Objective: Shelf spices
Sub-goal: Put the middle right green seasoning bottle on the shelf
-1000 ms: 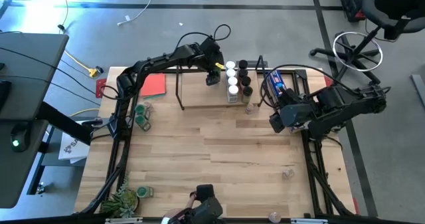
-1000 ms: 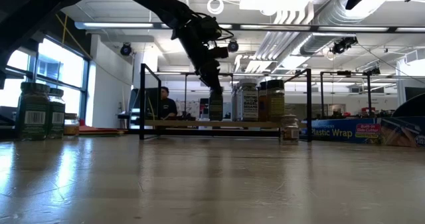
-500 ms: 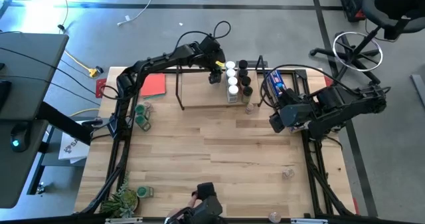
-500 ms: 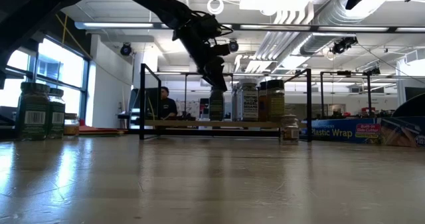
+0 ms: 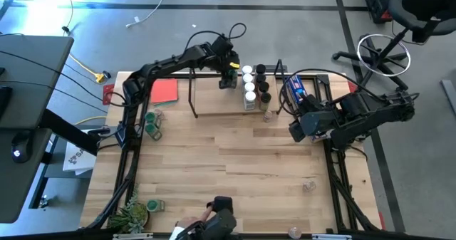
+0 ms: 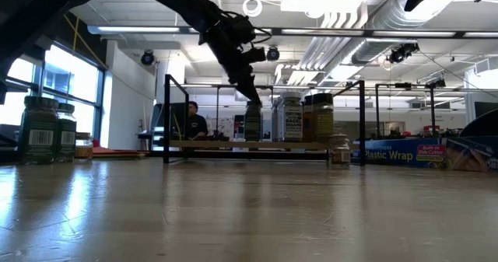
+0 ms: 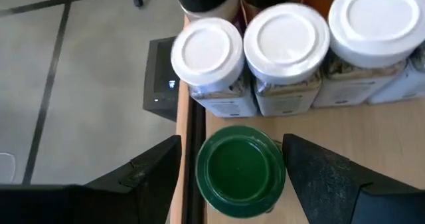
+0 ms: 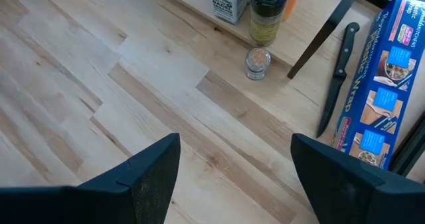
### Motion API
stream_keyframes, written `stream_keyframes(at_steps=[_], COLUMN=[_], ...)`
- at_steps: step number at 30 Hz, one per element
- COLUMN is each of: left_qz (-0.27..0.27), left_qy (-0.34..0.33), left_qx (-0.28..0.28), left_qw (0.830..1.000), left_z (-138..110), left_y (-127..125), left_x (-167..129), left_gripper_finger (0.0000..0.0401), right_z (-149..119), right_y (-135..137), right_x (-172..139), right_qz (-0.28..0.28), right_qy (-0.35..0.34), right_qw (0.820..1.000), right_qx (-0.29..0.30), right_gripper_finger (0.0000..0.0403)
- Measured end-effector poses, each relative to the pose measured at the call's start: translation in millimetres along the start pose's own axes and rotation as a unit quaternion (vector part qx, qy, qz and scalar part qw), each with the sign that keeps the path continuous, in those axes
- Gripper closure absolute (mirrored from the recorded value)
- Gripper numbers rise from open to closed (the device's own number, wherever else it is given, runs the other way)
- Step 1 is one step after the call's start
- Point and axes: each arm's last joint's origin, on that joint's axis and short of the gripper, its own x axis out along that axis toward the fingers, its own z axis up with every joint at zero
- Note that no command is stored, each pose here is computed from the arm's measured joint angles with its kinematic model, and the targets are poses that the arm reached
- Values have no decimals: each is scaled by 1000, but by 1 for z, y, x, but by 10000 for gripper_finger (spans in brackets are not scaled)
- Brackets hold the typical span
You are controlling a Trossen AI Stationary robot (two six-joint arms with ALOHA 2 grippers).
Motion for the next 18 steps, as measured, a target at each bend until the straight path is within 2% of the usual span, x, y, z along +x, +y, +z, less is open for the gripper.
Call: stream_keyframes(at_steps=[7, 15, 18], left_qz=[-12, -18, -19], left_qy=[14, 13, 11], left_qx=[-5, -44, -63], left_qw=[1000, 999, 998], left_z=[-4, -8, -10], left_y=[-3, 0, 3], left_x=[10, 10, 10], left_gripper_finger=[144, 198, 203], right_z=[1, 1, 1], right_y=[2, 2, 2], right_x=[0, 0, 0], right_qz=[8, 10, 9], right_qy=[-4, -7, -9], right_qw=[1000, 1000, 1000], right_qx=[5, 5, 6], right_gripper_finger=[121, 121, 121])
